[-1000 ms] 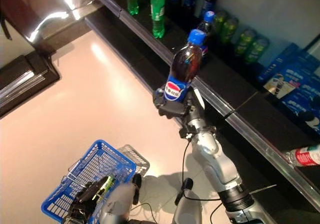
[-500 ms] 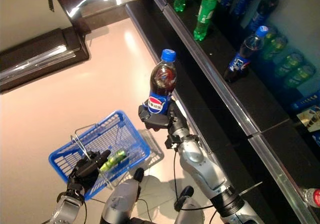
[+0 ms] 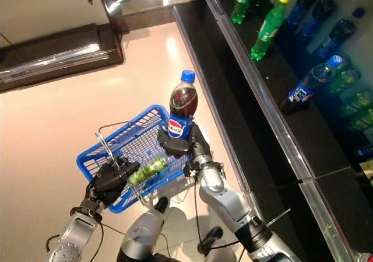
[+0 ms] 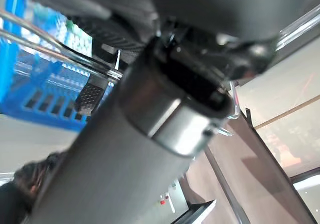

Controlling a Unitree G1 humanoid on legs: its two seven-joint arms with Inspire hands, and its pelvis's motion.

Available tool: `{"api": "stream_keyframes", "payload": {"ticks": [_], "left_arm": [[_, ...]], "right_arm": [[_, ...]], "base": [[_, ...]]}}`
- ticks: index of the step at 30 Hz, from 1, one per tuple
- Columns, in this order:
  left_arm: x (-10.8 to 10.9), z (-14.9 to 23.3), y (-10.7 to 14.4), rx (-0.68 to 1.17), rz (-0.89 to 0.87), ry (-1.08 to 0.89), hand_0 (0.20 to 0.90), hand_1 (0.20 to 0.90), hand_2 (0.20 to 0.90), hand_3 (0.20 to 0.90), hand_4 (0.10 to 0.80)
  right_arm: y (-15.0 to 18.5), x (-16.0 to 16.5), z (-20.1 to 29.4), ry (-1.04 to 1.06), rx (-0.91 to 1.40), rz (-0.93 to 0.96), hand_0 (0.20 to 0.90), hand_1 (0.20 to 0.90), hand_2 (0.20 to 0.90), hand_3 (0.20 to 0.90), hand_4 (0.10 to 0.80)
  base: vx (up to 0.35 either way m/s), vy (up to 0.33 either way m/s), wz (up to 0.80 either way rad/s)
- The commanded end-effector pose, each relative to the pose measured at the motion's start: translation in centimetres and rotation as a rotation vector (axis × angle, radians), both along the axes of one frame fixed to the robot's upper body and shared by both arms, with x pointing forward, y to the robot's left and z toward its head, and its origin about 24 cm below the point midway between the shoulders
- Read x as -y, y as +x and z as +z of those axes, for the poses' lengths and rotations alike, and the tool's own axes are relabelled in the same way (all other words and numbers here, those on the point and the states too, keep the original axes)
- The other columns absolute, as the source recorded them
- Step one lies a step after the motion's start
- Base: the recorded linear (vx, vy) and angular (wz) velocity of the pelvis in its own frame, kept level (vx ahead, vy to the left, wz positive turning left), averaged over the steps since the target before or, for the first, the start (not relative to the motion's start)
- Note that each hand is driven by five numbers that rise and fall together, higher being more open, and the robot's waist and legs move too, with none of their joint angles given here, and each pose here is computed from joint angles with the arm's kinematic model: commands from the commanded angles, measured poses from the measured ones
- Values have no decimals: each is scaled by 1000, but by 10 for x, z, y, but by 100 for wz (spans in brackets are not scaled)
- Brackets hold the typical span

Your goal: Pick up the drink and place into the basket.

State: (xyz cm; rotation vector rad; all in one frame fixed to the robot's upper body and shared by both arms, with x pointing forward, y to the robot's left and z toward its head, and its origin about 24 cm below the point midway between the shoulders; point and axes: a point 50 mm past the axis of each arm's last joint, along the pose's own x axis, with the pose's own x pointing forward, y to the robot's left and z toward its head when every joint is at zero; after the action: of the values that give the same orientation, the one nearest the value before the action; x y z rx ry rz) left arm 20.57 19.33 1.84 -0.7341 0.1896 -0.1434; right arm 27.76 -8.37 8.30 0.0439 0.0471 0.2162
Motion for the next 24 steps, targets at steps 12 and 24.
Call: {"api": "stream_keyframes", "payload": {"ticks": [12, 24], "left_arm": [[54, 121, -1, 699, -516, -117, 300, 300, 300, 200, 100], [64, 148, -9, 859, -682, -142, 300, 300, 300, 200, 100]], "right_arm": [[-2, -72, 55, 163, 240, 137, 300, 300, 300, 200, 100], [-7, -82, 26, 129, 133, 130, 300, 300, 300, 200, 100]], "base": [[31, 8, 9], [17, 16, 4]]}}
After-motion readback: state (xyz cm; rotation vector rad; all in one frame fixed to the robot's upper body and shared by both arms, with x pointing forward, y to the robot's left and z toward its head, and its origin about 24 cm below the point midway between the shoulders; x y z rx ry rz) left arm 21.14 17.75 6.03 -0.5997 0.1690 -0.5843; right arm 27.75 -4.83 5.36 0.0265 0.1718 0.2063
